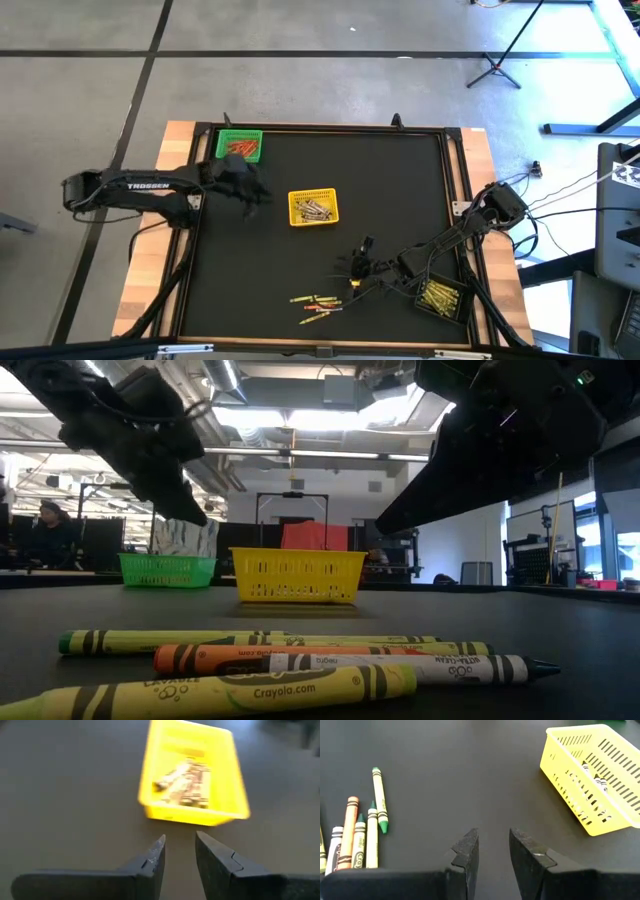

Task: Sort crayons
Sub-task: Put the green crayon into the black bin

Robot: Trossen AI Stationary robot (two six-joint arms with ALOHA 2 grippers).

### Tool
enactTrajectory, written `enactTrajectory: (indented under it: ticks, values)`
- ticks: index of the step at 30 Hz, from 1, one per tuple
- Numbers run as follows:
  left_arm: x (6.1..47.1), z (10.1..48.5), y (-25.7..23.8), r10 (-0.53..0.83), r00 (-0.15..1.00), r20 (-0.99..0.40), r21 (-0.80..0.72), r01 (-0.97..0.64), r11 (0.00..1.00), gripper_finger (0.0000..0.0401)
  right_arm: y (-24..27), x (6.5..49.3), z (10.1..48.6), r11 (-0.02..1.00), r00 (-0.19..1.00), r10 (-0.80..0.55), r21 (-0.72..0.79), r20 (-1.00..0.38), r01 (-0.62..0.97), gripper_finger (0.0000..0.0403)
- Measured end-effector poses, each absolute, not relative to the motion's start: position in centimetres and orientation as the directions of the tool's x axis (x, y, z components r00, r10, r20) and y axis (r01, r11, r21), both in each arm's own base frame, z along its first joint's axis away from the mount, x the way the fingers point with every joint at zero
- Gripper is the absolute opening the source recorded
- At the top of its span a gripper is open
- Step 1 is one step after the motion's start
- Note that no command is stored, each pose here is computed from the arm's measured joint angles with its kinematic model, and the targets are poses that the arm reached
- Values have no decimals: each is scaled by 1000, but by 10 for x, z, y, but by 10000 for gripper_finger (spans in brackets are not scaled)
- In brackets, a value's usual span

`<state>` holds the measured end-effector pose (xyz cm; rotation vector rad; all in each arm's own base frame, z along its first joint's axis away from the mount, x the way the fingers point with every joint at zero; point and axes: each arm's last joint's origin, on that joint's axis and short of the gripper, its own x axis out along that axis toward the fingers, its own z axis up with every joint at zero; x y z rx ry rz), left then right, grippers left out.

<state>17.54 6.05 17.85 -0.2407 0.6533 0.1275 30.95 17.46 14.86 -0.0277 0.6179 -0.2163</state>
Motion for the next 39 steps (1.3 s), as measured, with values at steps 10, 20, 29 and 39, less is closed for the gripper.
enactTrajectory:
  ticks: [10,20,29,39]
  values:
    - [195,188,-3,-152,845,-513,-209,49,977,91,175,310,149,979,794,-201,-83,-573,188,106]
    - [212,180,-67,-233,880,-414,-170,177,969,91,176,311,150,980,807,-193,-65,-557,190,106]
    - [226,152,-112,-317,886,-338,-198,262,945,91,179,316,157,980,849,-175,-6,-498,199,106]
    - [252,123,-170,-387,841,-378,-219,325,920,91,180,318,159,979,864,-165,27,-475,202,106]
